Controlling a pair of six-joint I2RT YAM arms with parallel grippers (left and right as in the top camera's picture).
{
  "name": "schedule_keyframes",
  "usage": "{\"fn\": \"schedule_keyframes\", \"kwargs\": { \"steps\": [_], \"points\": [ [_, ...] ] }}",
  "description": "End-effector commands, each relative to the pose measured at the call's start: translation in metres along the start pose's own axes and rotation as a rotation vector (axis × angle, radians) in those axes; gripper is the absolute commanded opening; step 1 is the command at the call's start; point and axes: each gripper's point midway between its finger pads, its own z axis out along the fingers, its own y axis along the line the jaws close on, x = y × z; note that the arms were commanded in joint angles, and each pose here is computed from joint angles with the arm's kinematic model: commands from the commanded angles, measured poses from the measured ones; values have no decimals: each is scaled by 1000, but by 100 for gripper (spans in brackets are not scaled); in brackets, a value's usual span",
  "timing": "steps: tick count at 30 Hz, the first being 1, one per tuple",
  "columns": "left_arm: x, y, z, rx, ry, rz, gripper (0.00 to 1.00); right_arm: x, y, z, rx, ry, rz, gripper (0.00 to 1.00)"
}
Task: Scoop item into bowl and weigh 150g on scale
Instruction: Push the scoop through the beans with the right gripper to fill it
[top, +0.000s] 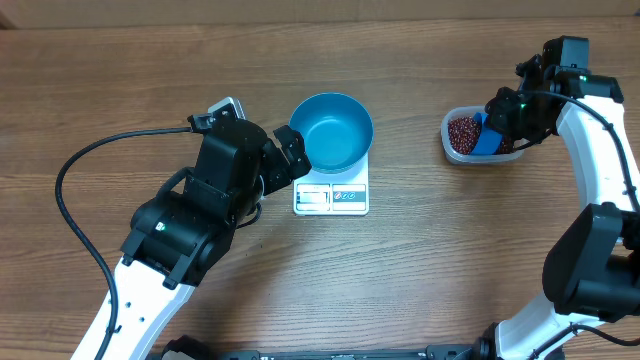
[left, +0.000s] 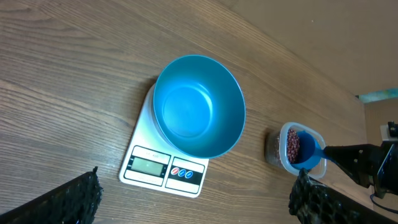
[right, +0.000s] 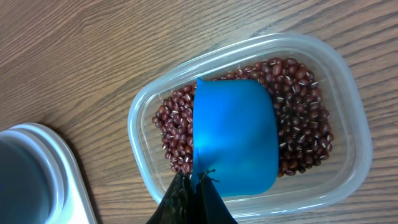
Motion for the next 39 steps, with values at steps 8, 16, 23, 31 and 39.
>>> {"fn": "schedule_keyframes", "kwargs": {
  "steps": [8,16,23,31,39],
  "points": [
    [-8,-5,-7,12,-30,16,100,2,9,-2,-94,25,29,4],
    [-8,-5,-7,12,-30,16,100,4,-2,-5,-90,37,60,4],
    [-8,-5,-7,12,-30,16,100,8,-3,-5,-93,55,71,4],
    [-8,-5,-7,12,-30,16,100,11,3,-6,-128,72,76,4],
    [-8,-5,-7,12,-30,16,99,13,6,-7,-144,80,79,4]
  ]
}}
